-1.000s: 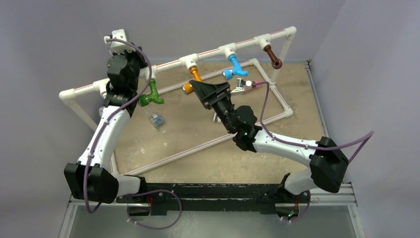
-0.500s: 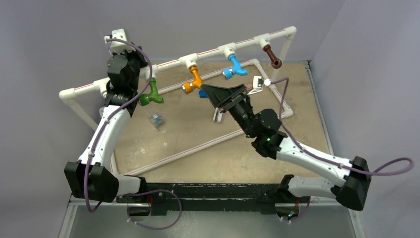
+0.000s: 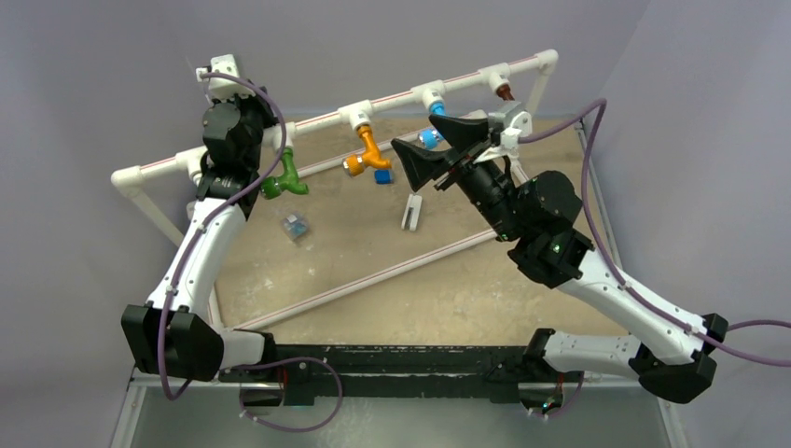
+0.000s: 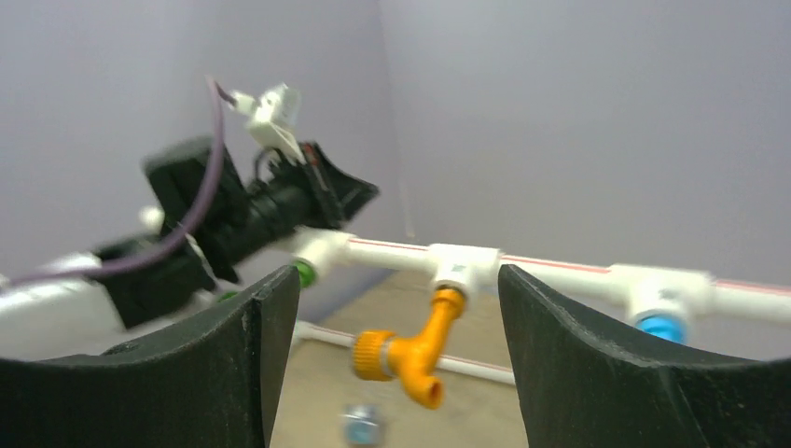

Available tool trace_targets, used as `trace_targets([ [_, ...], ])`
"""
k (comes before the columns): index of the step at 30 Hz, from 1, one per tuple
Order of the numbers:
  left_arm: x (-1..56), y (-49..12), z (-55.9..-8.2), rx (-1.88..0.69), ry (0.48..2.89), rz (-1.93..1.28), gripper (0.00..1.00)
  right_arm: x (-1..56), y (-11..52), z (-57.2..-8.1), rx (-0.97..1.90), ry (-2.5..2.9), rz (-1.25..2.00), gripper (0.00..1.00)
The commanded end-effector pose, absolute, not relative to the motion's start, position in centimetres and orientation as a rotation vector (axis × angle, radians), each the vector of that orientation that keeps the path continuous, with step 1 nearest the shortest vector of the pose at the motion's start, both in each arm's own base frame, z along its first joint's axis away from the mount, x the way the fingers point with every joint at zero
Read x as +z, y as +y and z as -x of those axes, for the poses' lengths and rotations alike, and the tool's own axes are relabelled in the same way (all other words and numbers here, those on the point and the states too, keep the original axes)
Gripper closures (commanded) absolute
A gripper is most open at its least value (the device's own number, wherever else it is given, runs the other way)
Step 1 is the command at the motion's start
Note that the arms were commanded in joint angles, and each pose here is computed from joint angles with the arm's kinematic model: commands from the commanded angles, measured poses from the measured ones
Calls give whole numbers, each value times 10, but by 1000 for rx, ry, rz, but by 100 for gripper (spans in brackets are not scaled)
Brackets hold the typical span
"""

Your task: Install the water faucets

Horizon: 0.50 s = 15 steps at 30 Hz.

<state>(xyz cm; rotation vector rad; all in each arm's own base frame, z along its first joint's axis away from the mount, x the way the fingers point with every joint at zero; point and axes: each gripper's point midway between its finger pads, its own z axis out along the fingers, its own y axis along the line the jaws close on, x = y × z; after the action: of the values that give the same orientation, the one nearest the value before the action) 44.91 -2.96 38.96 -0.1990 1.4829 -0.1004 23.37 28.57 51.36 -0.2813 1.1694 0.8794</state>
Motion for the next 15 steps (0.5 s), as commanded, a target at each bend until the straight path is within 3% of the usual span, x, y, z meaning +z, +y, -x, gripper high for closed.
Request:
trace_targets([
  [1, 264, -34, -445, -48, 1866, 161, 100, 498, 285, -242, 494, 1124, 649, 21],
  [10, 262, -34, -446, -46, 1871, 159, 100, 453, 304, -220, 79, 924, 1176, 19],
  [15, 261, -34, -446, -45, 1872, 160, 100, 417, 305, -235, -246, 890, 1322, 19],
])
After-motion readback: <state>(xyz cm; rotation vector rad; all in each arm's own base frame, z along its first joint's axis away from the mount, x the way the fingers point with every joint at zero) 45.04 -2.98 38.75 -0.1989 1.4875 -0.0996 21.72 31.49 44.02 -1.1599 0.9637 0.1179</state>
